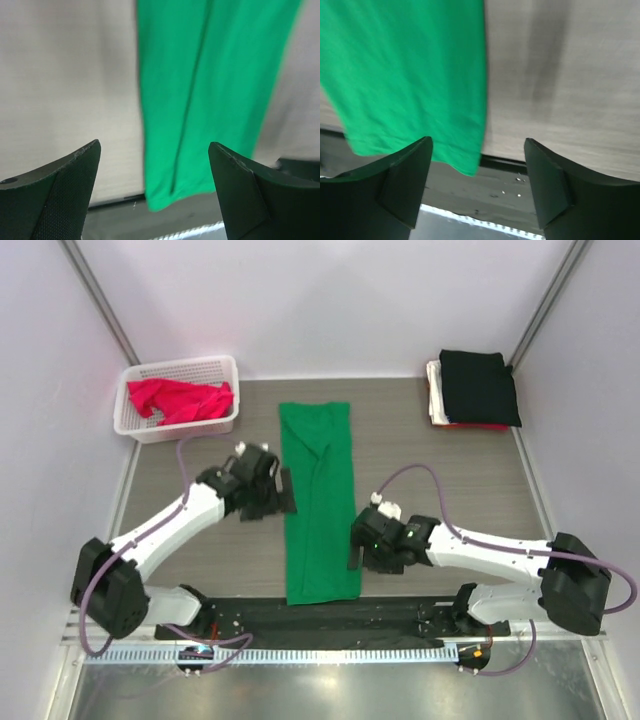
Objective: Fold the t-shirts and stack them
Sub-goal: Fold the tshirt
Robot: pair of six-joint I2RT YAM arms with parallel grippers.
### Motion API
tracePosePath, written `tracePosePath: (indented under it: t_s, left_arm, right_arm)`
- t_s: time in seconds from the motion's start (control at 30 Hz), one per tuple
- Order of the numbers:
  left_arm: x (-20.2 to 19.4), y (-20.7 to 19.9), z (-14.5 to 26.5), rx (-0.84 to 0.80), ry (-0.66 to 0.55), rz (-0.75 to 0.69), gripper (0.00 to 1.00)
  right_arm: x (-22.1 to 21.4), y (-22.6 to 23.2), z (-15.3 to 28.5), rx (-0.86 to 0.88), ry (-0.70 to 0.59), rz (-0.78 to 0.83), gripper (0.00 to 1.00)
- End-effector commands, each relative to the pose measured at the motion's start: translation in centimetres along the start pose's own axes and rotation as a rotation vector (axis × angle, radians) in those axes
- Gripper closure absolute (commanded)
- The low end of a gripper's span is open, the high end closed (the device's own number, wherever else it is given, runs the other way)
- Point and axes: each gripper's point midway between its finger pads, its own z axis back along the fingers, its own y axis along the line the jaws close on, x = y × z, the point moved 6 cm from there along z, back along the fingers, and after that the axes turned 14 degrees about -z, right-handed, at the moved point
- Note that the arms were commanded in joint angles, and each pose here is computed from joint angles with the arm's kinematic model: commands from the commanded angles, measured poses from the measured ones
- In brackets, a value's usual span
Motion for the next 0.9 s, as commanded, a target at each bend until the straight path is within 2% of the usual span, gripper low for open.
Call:
tracePosePath:
  t_s: [0.0,0.03,0.07,0.13,0.27,0.37,0.43,0.47,0.6,0.87]
  left_arm:
    - [-4.8,-0.7,0.5,-0.062,0.013,0.107,0.12]
    - [-6.0,-1.0,1.0,-0.085,0.006,0.098,0.12]
    - [-9.4,-0.1,0.3,-0.074,0.055,0.128,0.13]
    - [-10.0,-0.3,0.7,-0.101,0.050,0.153,0.14]
    - [-12.9,-0.8,0.4,-0.129,0.090,0.178,0.16]
    - [-14.5,-1.3,0.1,-0.137,0.125,0.188,0.17]
    - [-15.4,-1.9,0.0,-0.156,0.138,0.211,0.21]
    - [-16.2,-1.6,-0.3,-0.157,0.149,0.220,0.24]
    - [-17.7,-1.9,-0.5,-0.185,0.157,0.258,0.34]
    - [-19.0,-2.0,-0.5,-0.200,0.151,0.274,0.41]
  right_arm:
    - [-1.4,1.5,0.2,0.130,0.000,-0.084,0.23]
    - [-1.8,0.9,-0.3,0.123,0.008,-0.099,0.26]
    - [-2.2,0.9,-0.6,0.141,0.006,-0.110,0.33]
    - [-2.5,0.5,-0.8,0.132,0.011,-0.109,0.37]
    - [-3.6,0.4,-1.7,0.144,0.040,-0.105,0.39]
    - [-4.2,0.2,-2.2,0.133,0.050,-0.098,0.46]
    - [-4.6,0.0,-2.3,0.129,0.054,-0.099,0.52]
    - [-4.7,-0.1,-2.3,0.125,0.054,-0.099,0.59]
    - [-5.2,-0.9,-2.4,0.117,0.060,-0.119,0.74]
    - [-5.2,-1.7,-2.5,0.110,0.055,-0.137,0.83]
